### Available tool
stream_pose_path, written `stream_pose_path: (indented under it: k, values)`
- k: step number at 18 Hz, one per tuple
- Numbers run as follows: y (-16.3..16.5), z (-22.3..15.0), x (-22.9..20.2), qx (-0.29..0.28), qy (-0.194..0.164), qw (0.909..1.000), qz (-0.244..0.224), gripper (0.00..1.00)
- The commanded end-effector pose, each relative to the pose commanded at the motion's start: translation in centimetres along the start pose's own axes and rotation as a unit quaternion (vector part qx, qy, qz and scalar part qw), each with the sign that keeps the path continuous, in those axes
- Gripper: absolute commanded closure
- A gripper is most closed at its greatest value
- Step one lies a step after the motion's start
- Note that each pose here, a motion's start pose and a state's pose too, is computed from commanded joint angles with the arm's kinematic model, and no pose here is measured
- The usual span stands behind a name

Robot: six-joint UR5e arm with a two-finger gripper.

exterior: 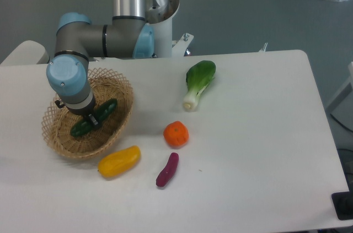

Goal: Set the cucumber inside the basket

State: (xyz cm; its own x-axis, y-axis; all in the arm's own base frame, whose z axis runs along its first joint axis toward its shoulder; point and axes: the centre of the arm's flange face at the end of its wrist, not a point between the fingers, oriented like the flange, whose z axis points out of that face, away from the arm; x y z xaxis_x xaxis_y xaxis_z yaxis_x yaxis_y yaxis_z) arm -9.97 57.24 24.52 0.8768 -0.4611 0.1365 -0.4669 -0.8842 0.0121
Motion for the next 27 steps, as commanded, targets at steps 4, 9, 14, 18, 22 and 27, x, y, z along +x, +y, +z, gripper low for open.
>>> stream_pose_path:
  k: [4,9,14,18,22,27]
  values:
    - [0.3,-1.8,-1.6,0.01,-0.016,0.9998,-0.006,0.0]
    - [2.3,-6.1,-6.6,0.034,-0.049,0.9978,-0.028,0.0]
    - [5.2,-9.4,-13.3,0.042,-0.082,0.9955,-0.022,0.0]
    - [9.0,-8.7,-19.6,0.041,-0.083,0.9953,-0.028,0.0]
    - [12.3,-8.5,-24.3,0.016,-0.093,0.9954,-0.01,0.0]
    - [15.8,-7.6,-28.7,-0.003,-0.098,0.9951,-0.008,0.0]
